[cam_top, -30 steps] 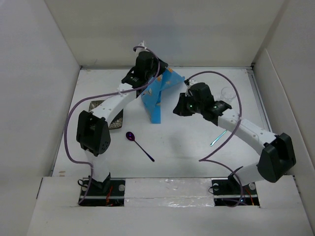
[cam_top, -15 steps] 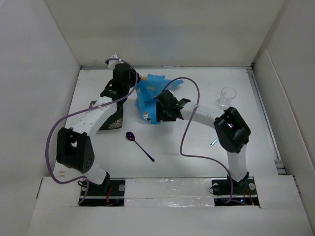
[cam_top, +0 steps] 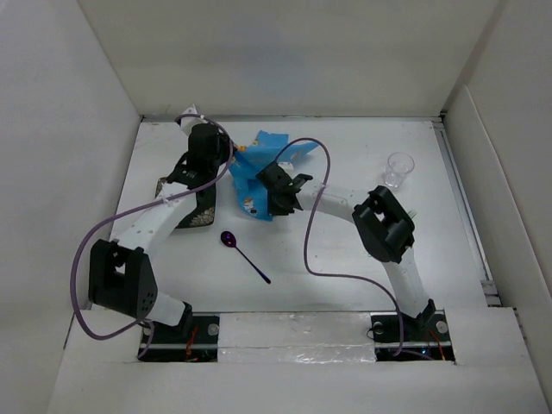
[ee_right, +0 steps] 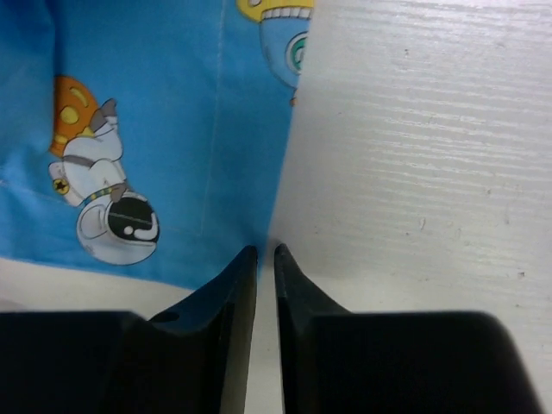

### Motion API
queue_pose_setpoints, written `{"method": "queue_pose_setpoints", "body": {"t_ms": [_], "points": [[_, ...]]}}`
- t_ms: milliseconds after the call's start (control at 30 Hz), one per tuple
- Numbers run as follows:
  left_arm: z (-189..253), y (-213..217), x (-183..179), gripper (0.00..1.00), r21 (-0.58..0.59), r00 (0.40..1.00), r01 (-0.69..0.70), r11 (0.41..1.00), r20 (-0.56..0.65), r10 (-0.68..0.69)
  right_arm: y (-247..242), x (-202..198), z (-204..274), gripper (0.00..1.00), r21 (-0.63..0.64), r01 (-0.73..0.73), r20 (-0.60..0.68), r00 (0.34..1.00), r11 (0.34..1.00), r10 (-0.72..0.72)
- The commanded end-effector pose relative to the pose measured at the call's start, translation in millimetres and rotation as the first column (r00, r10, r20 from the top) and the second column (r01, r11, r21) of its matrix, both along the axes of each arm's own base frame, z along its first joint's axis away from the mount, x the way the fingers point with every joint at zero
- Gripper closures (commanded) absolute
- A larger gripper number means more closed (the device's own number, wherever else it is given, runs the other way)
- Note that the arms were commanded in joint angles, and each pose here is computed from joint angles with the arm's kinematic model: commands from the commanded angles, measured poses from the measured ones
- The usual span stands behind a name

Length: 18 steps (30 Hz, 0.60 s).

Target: Set the dinner table for one person

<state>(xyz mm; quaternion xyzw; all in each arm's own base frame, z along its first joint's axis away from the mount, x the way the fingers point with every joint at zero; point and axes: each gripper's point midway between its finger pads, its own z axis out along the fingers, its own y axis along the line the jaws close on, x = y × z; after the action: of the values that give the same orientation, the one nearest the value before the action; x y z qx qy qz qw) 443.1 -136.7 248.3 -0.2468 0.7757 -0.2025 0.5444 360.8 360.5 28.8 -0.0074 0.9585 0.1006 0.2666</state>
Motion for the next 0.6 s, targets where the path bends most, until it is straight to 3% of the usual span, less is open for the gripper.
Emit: {"method": "queue_pose_setpoints", "body": {"t_ms": [0, 33, 167, 333, 433, 467, 567], "points": [[24.0, 11.2, -3.9, 1.0, 0.013, 0.997, -0.023, 1.0, 0.076, 0.022, -3.6, -20.0, -31.1, 0.93, -0.064, 0.01, -0.062, 0.998, 0.998, -0.014], [23.2, 12.1, -5.1, 1.0, 0.022, 0.997, -0.023, 0.999, 0.076, 0.021, -8.1, -17.9, -32.3, 1.0, -0.056, 0.024, -0.062, 0.998, 0.998, -0.027], [17.7, 15.1, -8.7, 1.0, 0.038, 0.998, -0.027, 0.999, 0.066, 0.025, -25.6, -4.1, 2.1, 1.0, 0.021, 0.079, 0.018, 0.997, 0.997, -0.079], [15.1, 12.7, -13.4, 1.0, 0.017, 0.998, -0.015, 1.0, 0.055, 0.014, -61.1, 14.4, 101.6, 1.0, 0.147, 0.096, 0.178, 0.976, 0.984, -0.122], [14.7, 11.1, -13.4, 1.0, -0.001, 0.998, -0.013, 1.0, 0.055, 0.014, -50.5, 5.5, 103.0, 0.98, 0.175, 0.057, 0.148, 0.985, 0.983, -0.084], [14.1, 10.6, -13.3, 1.0, -0.004, 0.998, -0.013, 1.0, 0.053, 0.013, -43.3, -0.3, 94.5, 0.86, 0.165, 0.037, 0.124, 0.991, 0.986, -0.057], [12.8, 14.8, -11.6, 1.0, 0.012, 0.998, -0.035, 0.999, 0.046, 0.034, -17.1, -18.2, 66.4, 0.61, 0.085, -0.024, 0.102, 0.995, 0.996, 0.015]]}}
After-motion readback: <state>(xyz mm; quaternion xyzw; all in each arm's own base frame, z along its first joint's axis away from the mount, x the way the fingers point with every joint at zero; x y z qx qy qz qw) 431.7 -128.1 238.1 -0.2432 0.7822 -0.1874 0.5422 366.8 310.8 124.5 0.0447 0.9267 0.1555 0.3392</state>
